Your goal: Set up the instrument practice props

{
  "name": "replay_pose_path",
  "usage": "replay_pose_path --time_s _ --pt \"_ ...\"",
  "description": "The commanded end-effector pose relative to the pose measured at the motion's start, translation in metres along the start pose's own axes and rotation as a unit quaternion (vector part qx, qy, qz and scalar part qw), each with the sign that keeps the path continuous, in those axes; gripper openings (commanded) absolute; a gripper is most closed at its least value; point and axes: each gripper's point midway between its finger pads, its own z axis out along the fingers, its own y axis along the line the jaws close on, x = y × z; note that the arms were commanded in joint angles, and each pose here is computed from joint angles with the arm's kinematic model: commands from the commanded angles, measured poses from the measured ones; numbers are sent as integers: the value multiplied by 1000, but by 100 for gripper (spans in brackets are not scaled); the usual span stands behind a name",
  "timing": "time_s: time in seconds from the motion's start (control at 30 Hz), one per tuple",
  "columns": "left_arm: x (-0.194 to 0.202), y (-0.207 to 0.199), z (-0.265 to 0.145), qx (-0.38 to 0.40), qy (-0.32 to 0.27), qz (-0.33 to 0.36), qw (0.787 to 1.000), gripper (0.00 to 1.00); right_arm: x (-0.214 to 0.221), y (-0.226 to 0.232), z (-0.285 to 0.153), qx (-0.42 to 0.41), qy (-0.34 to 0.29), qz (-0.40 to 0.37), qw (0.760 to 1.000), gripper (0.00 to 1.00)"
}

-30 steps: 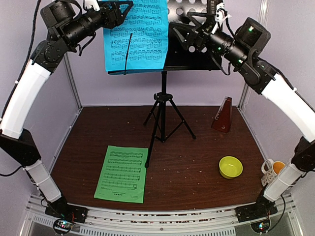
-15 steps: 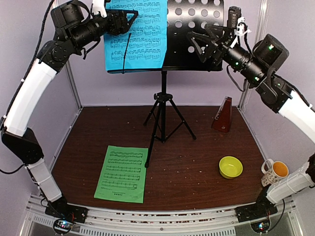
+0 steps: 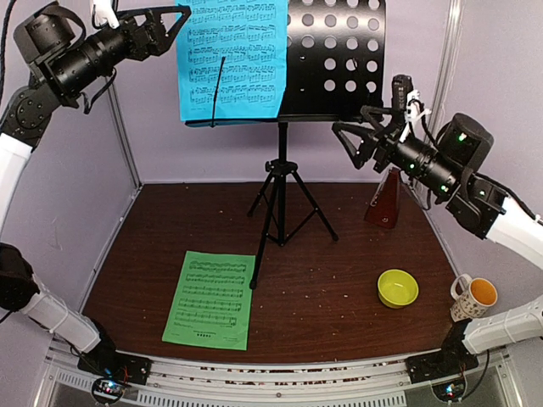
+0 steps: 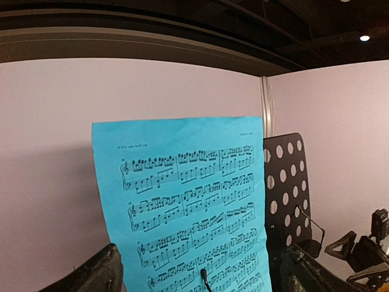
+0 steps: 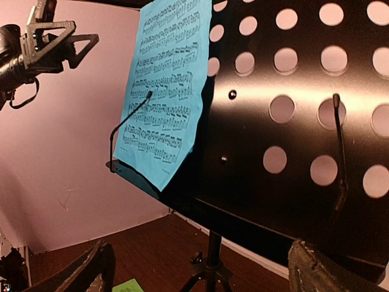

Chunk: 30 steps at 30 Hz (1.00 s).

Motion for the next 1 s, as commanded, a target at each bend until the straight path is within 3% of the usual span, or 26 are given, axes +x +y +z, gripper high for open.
replay_pose_path --time_s 0.0,0.23,0.63,0.97 --pt "28 6 -9 -17 31 -15 999 93 59 -13 -5 31 65 32 997 100" --pt "104 7 -51 -31 102 -43 993 98 161 -36 5 43 172 81 981 98" --pt "292 1 -117 -57 227 -115 965 98 245 -59 41 -34 249 94 963 93" --pt "404 -50 -90 16 296 -158 942 93 287 -51 51 -83 278 90 953 89"
